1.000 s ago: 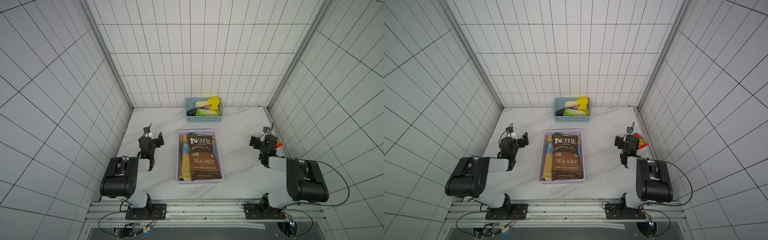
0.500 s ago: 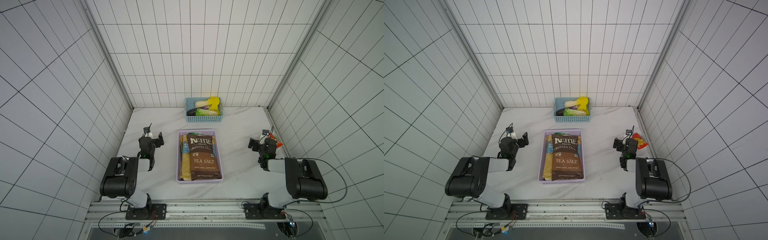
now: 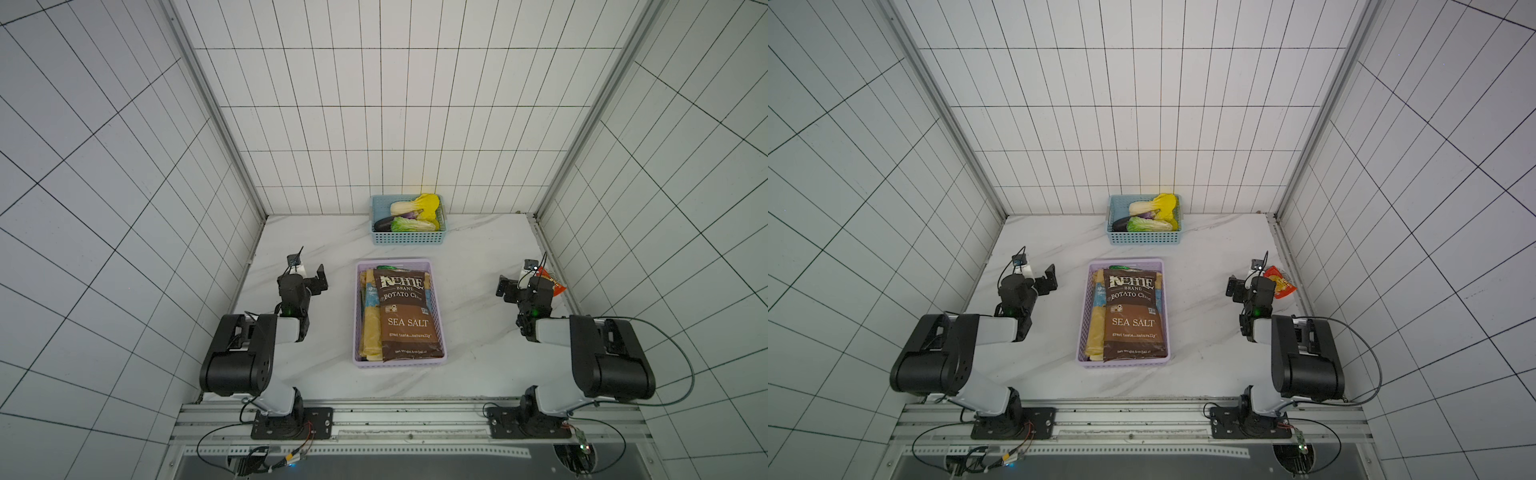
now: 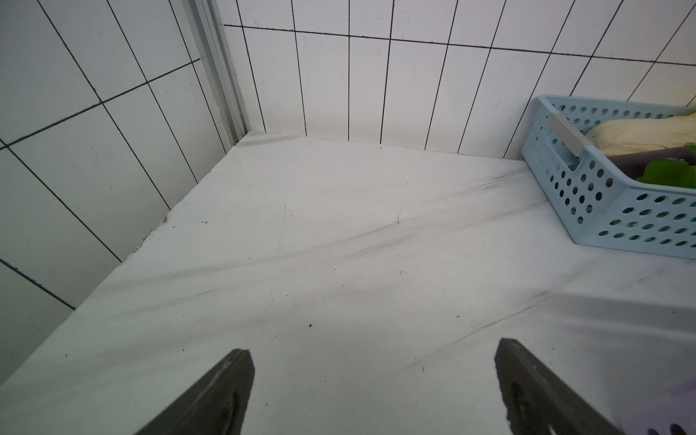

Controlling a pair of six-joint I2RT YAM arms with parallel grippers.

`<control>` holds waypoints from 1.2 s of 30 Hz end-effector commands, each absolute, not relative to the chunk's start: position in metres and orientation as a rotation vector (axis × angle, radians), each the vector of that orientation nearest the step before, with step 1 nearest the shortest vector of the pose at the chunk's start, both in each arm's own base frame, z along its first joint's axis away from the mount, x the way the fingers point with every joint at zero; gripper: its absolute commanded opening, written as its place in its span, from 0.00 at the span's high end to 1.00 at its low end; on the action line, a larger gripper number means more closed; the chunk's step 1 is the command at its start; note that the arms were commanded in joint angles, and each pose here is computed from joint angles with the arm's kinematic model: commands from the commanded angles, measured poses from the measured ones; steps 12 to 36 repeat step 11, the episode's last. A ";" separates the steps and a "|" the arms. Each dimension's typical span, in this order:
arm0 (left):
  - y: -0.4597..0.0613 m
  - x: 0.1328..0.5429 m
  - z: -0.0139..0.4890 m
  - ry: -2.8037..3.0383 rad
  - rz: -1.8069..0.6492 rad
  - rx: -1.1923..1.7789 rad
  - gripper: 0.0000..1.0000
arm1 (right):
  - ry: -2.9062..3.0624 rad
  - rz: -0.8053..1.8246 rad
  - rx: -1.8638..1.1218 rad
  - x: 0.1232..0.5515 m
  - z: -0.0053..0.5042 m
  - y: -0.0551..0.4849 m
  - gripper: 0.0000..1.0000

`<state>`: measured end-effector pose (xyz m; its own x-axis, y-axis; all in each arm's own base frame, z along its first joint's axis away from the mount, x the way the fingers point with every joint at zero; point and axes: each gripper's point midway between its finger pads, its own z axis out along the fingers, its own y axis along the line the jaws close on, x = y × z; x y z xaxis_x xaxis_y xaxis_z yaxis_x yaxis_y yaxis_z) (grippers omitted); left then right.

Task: Put the potato chips into the basket
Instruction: Reset both arms

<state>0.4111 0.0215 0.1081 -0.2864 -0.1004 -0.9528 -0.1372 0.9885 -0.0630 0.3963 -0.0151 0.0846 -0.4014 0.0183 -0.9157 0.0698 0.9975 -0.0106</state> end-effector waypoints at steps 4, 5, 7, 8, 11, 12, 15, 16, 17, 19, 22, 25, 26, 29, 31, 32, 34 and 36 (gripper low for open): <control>0.022 0.413 0.114 1.852 0.026 -0.178 0.02 | 1.965 -0.049 0.080 0.404 0.092 -0.018 0.01; 0.022 0.413 0.114 1.852 0.025 -0.177 0.02 | 1.966 -0.048 0.082 0.404 0.092 -0.018 0.01; 0.022 0.413 0.114 1.852 0.027 -0.178 0.02 | 1.964 -0.048 0.081 0.404 0.092 -0.018 0.01; 0.022 0.413 0.114 1.852 0.027 -0.178 0.02 | 1.967 -0.047 0.081 0.404 0.091 -0.018 0.01; 0.022 0.413 0.114 1.853 0.026 -0.177 0.02 | 1.960 -0.047 0.080 0.403 0.093 -0.017 0.01; 0.022 0.413 0.114 1.853 0.026 -0.177 0.02 | 1.960 -0.047 0.080 0.403 0.093 -0.017 0.01; 0.022 0.413 0.114 1.853 0.026 -0.177 0.02 | 1.960 -0.047 0.080 0.403 0.093 -0.017 0.01; 0.022 0.413 0.114 1.853 0.026 -0.177 0.02 | 1.960 -0.047 0.080 0.403 0.093 -0.017 0.01; 0.022 0.413 0.114 1.853 0.026 -0.177 0.02 | 1.960 -0.047 0.080 0.403 0.093 -0.017 0.01; 0.022 0.413 0.114 1.853 0.026 -0.177 0.02 | 1.960 -0.047 0.080 0.403 0.093 -0.017 0.01; 0.022 0.413 0.114 1.853 0.026 -0.177 0.02 | 1.960 -0.047 0.080 0.403 0.093 -0.017 0.01; 0.022 0.413 0.114 1.853 0.026 -0.177 0.02 | 1.960 -0.047 0.080 0.403 0.093 -0.017 0.01; 0.022 0.413 0.114 1.853 0.026 -0.177 0.02 | 1.960 -0.047 0.080 0.403 0.093 -0.017 0.01; 0.022 0.413 0.114 1.853 0.026 -0.177 0.02 | 1.960 -0.047 0.080 0.403 0.093 -0.017 0.01; 0.022 0.413 0.114 1.853 0.026 -0.177 0.02 | 1.960 -0.047 0.080 0.403 0.093 -0.017 0.01; 0.022 0.413 0.114 1.853 0.026 -0.177 0.02 | 1.960 -0.047 0.080 0.403 0.093 -0.017 0.01; 0.022 0.413 0.114 1.853 0.026 -0.177 0.02 | 1.960 -0.047 0.080 0.403 0.093 -0.017 0.01; 0.022 0.413 0.114 1.853 0.026 -0.177 0.02 | 1.960 -0.047 0.080 0.403 0.093 -0.017 0.01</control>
